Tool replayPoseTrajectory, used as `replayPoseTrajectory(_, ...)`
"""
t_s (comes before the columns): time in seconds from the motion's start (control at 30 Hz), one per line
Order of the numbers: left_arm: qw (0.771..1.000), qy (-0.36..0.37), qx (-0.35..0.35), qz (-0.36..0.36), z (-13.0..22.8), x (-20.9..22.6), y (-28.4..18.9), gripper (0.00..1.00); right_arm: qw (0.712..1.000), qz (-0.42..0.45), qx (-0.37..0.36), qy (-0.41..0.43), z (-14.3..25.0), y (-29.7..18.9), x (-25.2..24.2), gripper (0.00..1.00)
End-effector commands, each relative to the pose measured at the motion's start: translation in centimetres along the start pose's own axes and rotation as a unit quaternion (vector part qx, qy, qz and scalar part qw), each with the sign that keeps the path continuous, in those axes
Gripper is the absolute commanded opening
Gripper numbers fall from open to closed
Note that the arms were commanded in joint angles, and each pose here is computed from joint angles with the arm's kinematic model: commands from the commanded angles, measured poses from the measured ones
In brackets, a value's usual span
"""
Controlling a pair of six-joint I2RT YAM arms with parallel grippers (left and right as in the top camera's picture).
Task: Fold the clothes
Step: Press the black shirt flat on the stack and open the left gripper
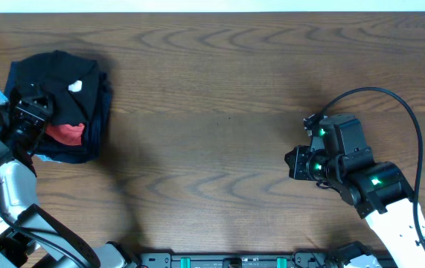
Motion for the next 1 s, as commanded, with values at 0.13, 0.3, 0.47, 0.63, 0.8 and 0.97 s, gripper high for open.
replayPoseTrajectory(0.13, 0.995, 0.037, 0.019, 0.094, -0.8, -5.4, -3.1, 0.98, 1.0, -0.005, -0.001, 0.004, -0.2, -0.1, 0.3, 0.08)
replayPoseTrajectory(0.3, 0.996, 0.025, 0.015, 0.084, 0.3, -6.8, -6.6, 0.98, 1.0, -0.006, -0.003, 0.004, -0.3, -0.1, 0.3, 0.08)
replayPoseTrajectory(0.47, 0.995, 0.054, 0.006, 0.082, 2.3, -9.0, -9.9, 0.98, 1.0, -0.007, -0.006, 0.002, -0.4, -0.1, 0.3, 0.08)
replayPoseTrajectory(0.63, 0.993, 0.075, 0.011, 0.093, 3.5, -10.5, -11.0, 0.98, 1.0, -0.007, -0.007, 0.002, -0.4, -0.1, 0.3, 0.08)
replayPoseTrajectory(0.8, 0.982, 0.156, -0.013, 0.108, 2.9, -11.7, -11.2, 0.98, 1.0, -0.007, -0.007, 0.002, -0.5, -0.1, 0.3, 0.08)
replayPoseTrajectory(0.97, 0.971, 0.225, -0.023, 0.08, 1.8, -10.7, -8.2, 0.4, 1.0, -0.009, -0.01, 0.002, -0.6, -0.1, 0.4, 0.08)
Point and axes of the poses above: each gripper's point midway between its finger pads, its own y axis out along the fingers, its own x axis along the line the jaws close on, z = x × y, the point moved 6 cm from there along -y, back along the fingers, and after that the axes turned 7 degrees about -y, right-handed, at the moved point
